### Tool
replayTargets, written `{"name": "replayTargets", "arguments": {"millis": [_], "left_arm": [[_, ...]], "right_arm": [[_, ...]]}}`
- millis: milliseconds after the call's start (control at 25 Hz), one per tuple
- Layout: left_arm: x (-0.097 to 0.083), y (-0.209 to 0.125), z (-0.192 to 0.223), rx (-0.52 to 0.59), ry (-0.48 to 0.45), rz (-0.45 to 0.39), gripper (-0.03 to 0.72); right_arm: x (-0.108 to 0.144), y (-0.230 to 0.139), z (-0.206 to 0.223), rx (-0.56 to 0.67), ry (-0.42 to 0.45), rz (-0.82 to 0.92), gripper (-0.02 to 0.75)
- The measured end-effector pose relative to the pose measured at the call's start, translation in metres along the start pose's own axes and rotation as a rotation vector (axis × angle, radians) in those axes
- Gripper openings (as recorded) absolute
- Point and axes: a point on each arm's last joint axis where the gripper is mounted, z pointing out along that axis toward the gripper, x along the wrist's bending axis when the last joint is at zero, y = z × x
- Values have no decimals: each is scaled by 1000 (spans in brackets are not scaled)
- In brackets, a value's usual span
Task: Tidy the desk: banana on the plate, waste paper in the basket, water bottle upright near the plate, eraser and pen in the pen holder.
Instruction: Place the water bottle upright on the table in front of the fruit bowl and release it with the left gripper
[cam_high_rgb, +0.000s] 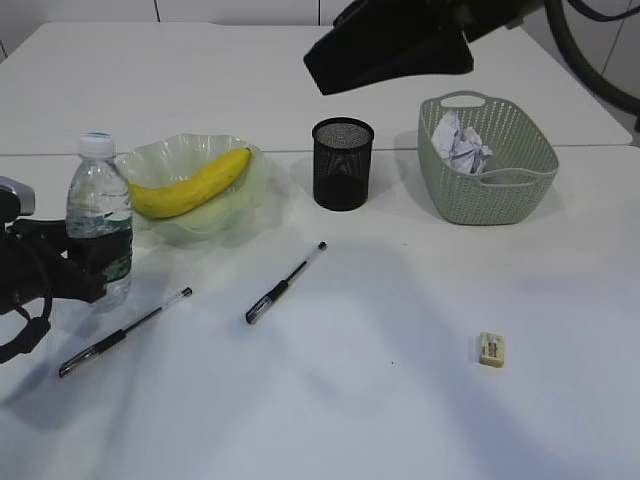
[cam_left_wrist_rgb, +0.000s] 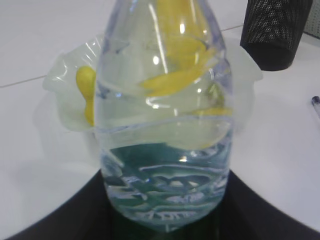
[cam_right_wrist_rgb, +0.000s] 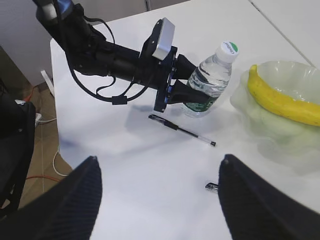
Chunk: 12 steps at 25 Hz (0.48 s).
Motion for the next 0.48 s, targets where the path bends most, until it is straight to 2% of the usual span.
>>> {"name": "replayTargets", "arguments": {"millis": [480], "left_arm": [[4,-7,15,-11,-7,-4,356]], "right_arm": [[1,0,0,3,7,11,537]]}}
